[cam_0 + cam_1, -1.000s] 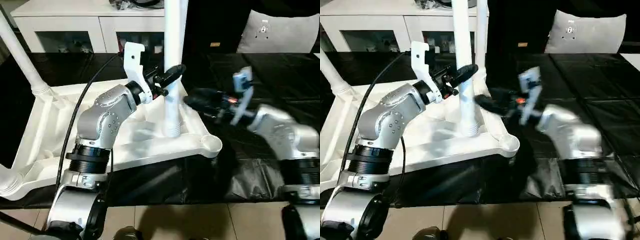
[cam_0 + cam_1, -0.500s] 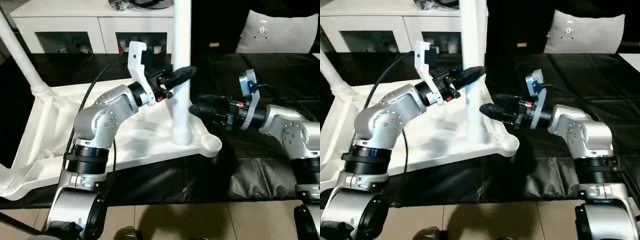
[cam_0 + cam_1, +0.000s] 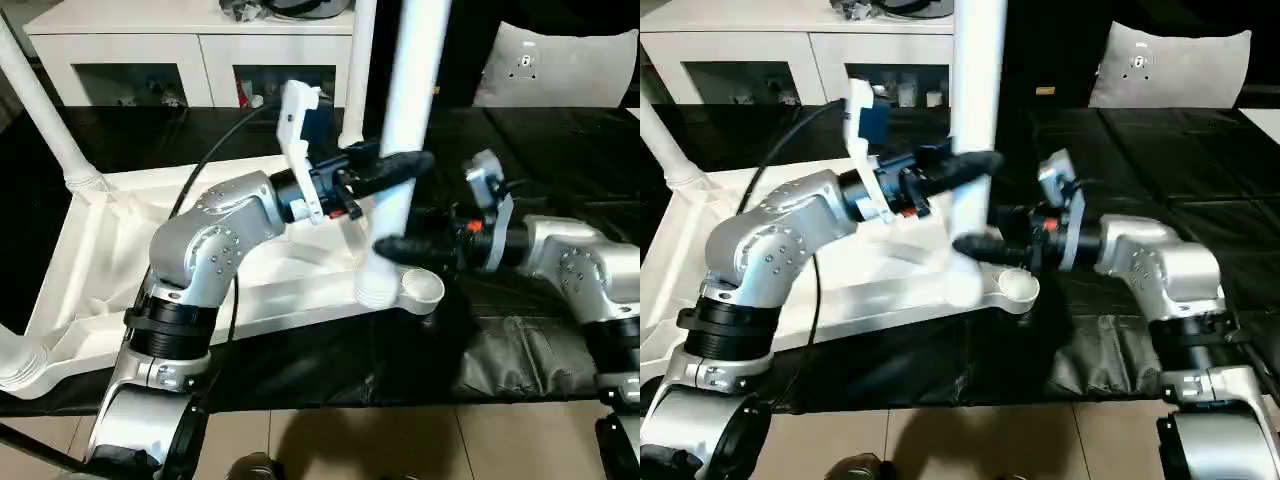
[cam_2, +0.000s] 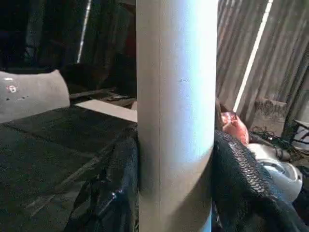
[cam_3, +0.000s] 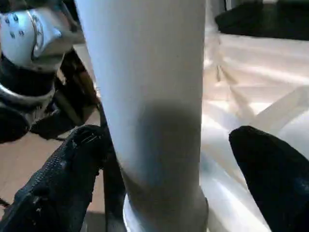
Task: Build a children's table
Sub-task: Insert table leg to table base
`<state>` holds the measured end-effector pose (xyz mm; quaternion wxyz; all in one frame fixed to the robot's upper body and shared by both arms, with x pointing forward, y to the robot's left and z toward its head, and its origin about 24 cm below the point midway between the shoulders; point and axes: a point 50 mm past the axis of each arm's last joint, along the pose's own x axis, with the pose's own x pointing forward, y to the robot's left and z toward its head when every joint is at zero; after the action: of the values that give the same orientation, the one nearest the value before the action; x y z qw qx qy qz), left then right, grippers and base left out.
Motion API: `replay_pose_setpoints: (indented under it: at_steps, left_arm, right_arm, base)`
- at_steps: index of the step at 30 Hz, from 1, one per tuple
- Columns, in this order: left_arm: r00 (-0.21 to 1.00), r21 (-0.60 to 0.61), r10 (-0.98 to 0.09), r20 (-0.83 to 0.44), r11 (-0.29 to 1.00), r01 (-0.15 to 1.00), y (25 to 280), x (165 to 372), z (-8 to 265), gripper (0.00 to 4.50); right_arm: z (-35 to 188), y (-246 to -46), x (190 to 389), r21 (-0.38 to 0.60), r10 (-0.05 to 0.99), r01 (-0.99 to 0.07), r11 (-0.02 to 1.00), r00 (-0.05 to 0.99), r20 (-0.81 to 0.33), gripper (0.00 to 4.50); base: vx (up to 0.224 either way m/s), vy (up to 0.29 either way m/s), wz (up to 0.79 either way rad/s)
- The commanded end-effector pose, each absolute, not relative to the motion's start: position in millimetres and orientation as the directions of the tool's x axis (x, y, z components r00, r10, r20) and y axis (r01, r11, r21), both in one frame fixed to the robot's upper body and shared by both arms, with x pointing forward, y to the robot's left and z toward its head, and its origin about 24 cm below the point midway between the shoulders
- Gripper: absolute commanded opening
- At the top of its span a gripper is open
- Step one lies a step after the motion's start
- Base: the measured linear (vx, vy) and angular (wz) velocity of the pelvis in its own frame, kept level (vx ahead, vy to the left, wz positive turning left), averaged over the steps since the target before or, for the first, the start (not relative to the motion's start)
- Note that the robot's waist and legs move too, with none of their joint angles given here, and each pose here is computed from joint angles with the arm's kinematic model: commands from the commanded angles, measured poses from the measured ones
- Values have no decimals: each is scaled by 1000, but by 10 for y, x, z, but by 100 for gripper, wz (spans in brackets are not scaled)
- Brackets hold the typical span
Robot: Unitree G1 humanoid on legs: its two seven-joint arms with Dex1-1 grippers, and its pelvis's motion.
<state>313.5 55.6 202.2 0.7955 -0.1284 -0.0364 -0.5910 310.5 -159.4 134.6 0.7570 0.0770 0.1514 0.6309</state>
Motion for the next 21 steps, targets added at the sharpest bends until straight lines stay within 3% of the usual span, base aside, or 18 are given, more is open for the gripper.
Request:
replay_pose_setpoints:
  at_steps: [1,12,21]
  left_arm:
    - [266,-137,-939,218,240,961,539,3087,2060,179]
    - [246,-142,-946,210,219,965,508,3062,2033,179]
    - [248,-139,-945,211,223,965,500,3074,2036,179]
  right_arm:
    - [1358,-1580,3091,292,982,-941,173,140,-128,422]
    - [1376,-1523,3052,277,992,-953,121,105,-71,329]
    - [1319,-1504,3036,287,992,-951,115,94,-87,257]
  base:
    - [0,0,0]
    - [0,0,0]
    - [0,0,0]
